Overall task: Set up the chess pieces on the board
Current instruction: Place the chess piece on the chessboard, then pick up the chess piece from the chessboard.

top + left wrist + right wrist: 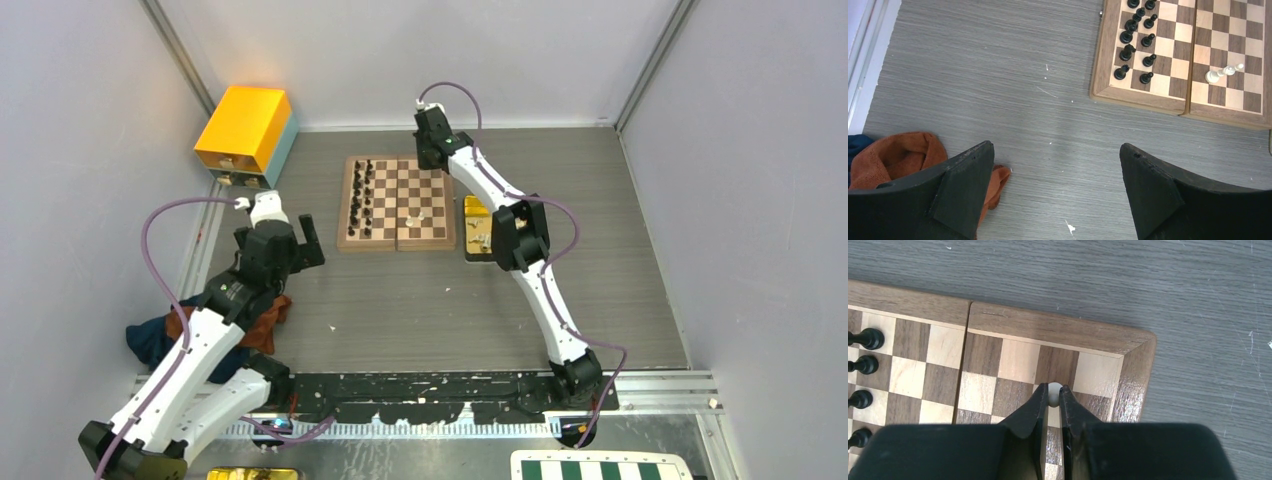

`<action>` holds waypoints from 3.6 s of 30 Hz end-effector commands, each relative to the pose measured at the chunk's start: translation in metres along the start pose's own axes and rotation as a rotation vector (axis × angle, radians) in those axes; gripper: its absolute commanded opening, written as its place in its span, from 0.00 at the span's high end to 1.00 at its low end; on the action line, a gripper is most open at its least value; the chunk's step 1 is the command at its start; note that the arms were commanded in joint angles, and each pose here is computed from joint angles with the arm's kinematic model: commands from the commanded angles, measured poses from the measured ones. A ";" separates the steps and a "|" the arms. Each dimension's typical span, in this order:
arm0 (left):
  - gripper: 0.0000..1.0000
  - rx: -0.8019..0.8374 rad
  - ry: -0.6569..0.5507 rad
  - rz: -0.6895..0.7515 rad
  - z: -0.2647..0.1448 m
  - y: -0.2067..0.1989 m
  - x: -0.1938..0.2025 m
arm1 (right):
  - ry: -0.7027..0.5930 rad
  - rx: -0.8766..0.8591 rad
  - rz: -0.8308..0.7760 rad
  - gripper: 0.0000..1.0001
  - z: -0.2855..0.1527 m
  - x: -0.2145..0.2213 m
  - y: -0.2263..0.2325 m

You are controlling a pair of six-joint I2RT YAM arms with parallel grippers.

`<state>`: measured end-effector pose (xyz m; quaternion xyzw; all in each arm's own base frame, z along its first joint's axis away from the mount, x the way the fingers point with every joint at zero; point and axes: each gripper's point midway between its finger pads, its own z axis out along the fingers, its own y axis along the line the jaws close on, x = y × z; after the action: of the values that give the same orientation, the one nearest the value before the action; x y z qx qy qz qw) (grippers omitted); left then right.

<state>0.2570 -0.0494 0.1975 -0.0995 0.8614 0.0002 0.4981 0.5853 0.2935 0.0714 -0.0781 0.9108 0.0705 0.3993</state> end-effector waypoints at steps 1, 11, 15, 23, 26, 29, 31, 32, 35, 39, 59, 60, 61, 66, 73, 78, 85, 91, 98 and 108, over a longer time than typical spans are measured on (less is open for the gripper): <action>0.03 0.017 -0.031 -0.011 -0.001 -0.003 -0.006 | -0.074 -0.026 0.016 0.98 -0.005 -0.026 0.009; 0.03 0.014 -0.024 -0.012 0.000 -0.003 -0.003 | -0.070 -0.021 0.014 0.96 0.000 -0.022 0.008; 0.03 0.014 -0.025 -0.018 0.000 -0.002 -0.002 | -0.076 -0.021 0.016 0.96 0.003 -0.022 0.007; 0.03 0.012 -0.020 -0.012 0.003 -0.002 0.001 | -0.095 -0.021 0.019 0.95 0.005 -0.028 0.006; 0.03 0.014 -0.020 -0.007 0.005 -0.003 0.001 | -0.096 -0.020 0.022 0.95 0.006 -0.028 0.005; 0.03 0.014 -0.021 -0.005 0.006 -0.004 0.001 | -0.089 -0.016 0.022 0.95 0.009 -0.025 0.003; 0.03 0.014 -0.019 -0.005 0.007 -0.004 0.002 | -0.083 -0.016 0.022 0.95 0.010 -0.023 0.002; 0.03 0.014 -0.020 -0.005 0.007 -0.005 0.001 | -0.080 -0.017 0.021 0.95 0.010 -0.022 0.003; 0.02 0.012 -0.018 -0.004 0.007 -0.004 0.002 | -0.076 -0.015 0.019 0.84 0.009 -0.021 0.002; 0.01 0.010 -0.020 -0.005 0.008 -0.005 0.001 | -0.083 -0.017 0.010 0.57 0.008 -0.023 0.002; 0.00 -0.022 -0.021 -0.036 0.015 -0.009 -0.009 | -0.123 -0.018 -0.012 0.45 -0.051 -0.048 -0.003; 0.00 -0.022 -0.019 -0.041 0.017 -0.010 -0.010 | -0.125 -0.014 -0.016 0.45 -0.057 -0.049 -0.005; 0.00 -0.022 -0.017 -0.047 0.019 -0.012 -0.010 | -0.122 -0.008 -0.019 0.45 -0.062 -0.048 -0.007; 0.00 -0.026 -0.002 -0.093 0.033 -0.019 -0.013 | -0.125 0.010 -0.015 0.45 -0.083 -0.045 -0.018; 0.02 -0.041 0.042 -0.173 0.060 -0.023 -0.012 | -0.134 0.041 0.037 0.47 -0.090 -0.052 -0.041; 0.02 -0.060 0.067 -0.185 0.069 -0.020 -0.008 | -0.105 0.062 0.062 0.47 -0.098 -0.046 -0.055; 0.02 -0.063 0.092 -0.188 0.072 -0.018 0.000 | -0.031 0.015 0.039 0.47 -0.132 -0.011 -0.042; 0.03 -0.053 0.105 -0.190 0.070 -0.017 0.006 | 0.016 -0.033 0.001 0.49 -0.163 0.022 -0.021; 0.03 -0.035 0.115 -0.192 0.066 -0.018 0.012 | 0.075 -0.088 -0.057 0.51 -0.174 0.050 0.005; 0.04 -0.017 0.120 -0.217 0.057 -0.016 0.019 | 0.128 -0.143 -0.089 0.55 -0.159 0.065 0.034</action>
<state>0.2992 -0.0611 0.1444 -0.1839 0.8862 -0.0312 0.4242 0.4161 0.2752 0.1269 -0.1432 0.9272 0.0972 0.3321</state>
